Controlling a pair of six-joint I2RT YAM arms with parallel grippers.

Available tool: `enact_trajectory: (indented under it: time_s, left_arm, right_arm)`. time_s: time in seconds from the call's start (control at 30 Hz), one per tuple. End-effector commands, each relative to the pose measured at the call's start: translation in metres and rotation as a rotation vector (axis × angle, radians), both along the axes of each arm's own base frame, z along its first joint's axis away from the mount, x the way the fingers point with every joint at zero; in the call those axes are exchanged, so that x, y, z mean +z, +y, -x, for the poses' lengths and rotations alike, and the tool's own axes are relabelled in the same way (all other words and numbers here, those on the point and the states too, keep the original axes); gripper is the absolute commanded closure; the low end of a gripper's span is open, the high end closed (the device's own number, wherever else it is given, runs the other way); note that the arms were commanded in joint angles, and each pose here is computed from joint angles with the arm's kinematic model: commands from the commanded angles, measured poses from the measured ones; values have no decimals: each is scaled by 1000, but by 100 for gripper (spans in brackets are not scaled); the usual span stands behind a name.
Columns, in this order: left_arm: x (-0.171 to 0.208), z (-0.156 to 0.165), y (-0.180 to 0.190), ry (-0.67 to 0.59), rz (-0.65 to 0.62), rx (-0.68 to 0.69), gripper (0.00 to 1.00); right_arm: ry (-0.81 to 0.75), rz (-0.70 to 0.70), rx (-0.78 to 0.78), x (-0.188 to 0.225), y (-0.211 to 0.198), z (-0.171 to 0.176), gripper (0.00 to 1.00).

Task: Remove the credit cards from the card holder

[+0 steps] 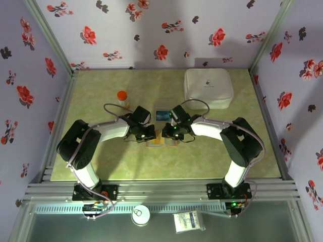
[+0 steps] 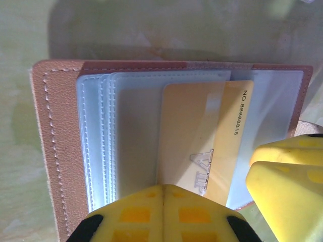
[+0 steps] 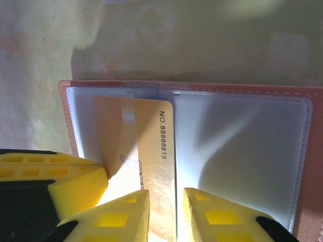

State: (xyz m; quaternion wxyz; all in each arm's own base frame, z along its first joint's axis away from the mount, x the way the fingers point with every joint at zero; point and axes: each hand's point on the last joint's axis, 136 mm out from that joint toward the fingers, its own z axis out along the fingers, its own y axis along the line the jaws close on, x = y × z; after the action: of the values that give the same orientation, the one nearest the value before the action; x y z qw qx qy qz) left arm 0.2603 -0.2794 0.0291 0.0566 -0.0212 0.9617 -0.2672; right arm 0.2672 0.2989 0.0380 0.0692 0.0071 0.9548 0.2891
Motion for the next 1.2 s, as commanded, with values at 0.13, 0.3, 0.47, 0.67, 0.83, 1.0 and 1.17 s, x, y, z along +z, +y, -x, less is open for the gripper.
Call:
enact_trajectory:
  time_s: [0.13, 0.3, 0.47, 0.67, 0.83, 1.0, 1.17]
  left_arm:
    - [-1, 2, 12, -21, -63, -6, 100]
    - [-6, 3, 12, -6, -68, -7, 100]
    - [-8, 4, 13, -1, -70, -3, 100]
    - [5, 1, 7, -22, -32, 1, 100]
    - [18, -4, 7, -52, -14, 16, 100]
    - [11, -4, 12, -44, -52, 9, 100]
    - [-7, 0, 11, -1, -58, 8, 100]
  right_arm:
    - [36, -16, -20, -11, -2, 1, 75]
    - [37, -53, -14, -11, 4, 1, 76]
    - [47, -65, -13, -14, 5, 1, 76]
    - [63, -69, -19, -20, 4, 2, 77]
    - [63, -70, -23, -20, 3, 1, 77]
    - [67, -72, -22, -20, 3, 2, 77]
    - [63, -77, -23, -18, 3, 1, 77]
